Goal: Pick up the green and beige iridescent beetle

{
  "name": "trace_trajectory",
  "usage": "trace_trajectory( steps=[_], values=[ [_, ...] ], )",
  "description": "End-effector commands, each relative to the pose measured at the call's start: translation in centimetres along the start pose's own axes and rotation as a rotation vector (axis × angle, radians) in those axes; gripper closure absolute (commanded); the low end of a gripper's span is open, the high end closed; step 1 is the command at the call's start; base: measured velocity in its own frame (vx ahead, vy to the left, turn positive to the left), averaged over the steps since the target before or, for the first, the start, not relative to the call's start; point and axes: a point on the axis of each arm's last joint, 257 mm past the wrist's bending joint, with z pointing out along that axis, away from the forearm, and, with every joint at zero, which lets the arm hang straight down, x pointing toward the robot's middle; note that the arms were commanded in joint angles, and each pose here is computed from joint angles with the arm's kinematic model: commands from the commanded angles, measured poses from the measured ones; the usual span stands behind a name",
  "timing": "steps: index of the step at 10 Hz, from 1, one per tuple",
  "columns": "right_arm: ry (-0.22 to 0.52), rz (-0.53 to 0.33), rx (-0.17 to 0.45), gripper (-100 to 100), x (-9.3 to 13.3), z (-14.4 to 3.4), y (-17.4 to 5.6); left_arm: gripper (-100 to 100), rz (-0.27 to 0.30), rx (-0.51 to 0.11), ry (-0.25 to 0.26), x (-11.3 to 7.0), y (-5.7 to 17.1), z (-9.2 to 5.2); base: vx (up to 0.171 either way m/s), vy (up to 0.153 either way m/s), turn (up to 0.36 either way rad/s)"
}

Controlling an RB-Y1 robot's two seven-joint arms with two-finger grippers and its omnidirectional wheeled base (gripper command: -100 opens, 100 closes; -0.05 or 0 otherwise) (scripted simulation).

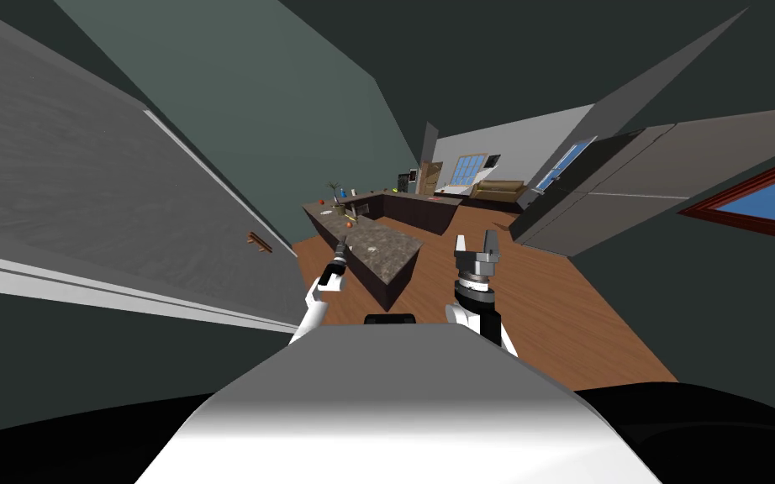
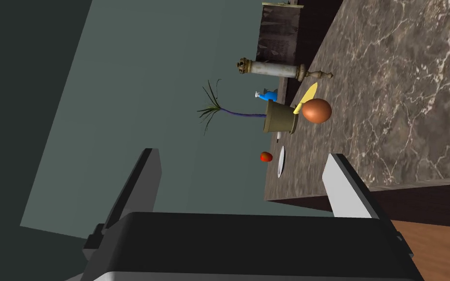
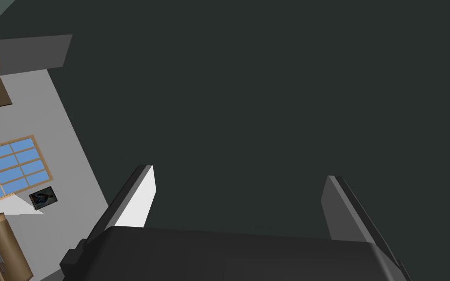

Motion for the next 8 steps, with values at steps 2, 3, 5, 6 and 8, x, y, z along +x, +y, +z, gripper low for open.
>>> trace_trajectory(
  steps=[2, 3, 5, 6, 8],
  values=[
    [0.0, 0.0, 0.0, 0, 0.0, 0.0, 0.0, -100, -0.004, -0.069, -0.005, -0.7, 2.0, 1.4, -0.004, 0.004, -0.037],
    [0.0, 0.0, 0.0, 0, 0.0, 0.0, 0.0, -100, -0.01, -0.104, -0.006, -1.0, 2.8, 2.6, -0.005, 0.006, -0.055],
    [0.0, 0.0, 0.0, 0, 0.0, 0.0, 0.0, -100, -0.016, -0.16, -0.012, -1.5, 4.2, 3.8, -0.004, 0.007, -0.037],
    [0.0, 0.0, 0.0, 0, 0.0, 0.0, 0.0, -100, -0.016, -0.197, -0.018, -1.7, 5.4, 3.8, -0.002, 0.006, -0.024],
    [0.0, 0.0, 0.0, 0, 0.0, 0.0, 0.0, -100, -0.024, -0.262, -0.027, -2.2, 7.0, 4.9, 0.0, 0.006, -0.042]
  ],
)
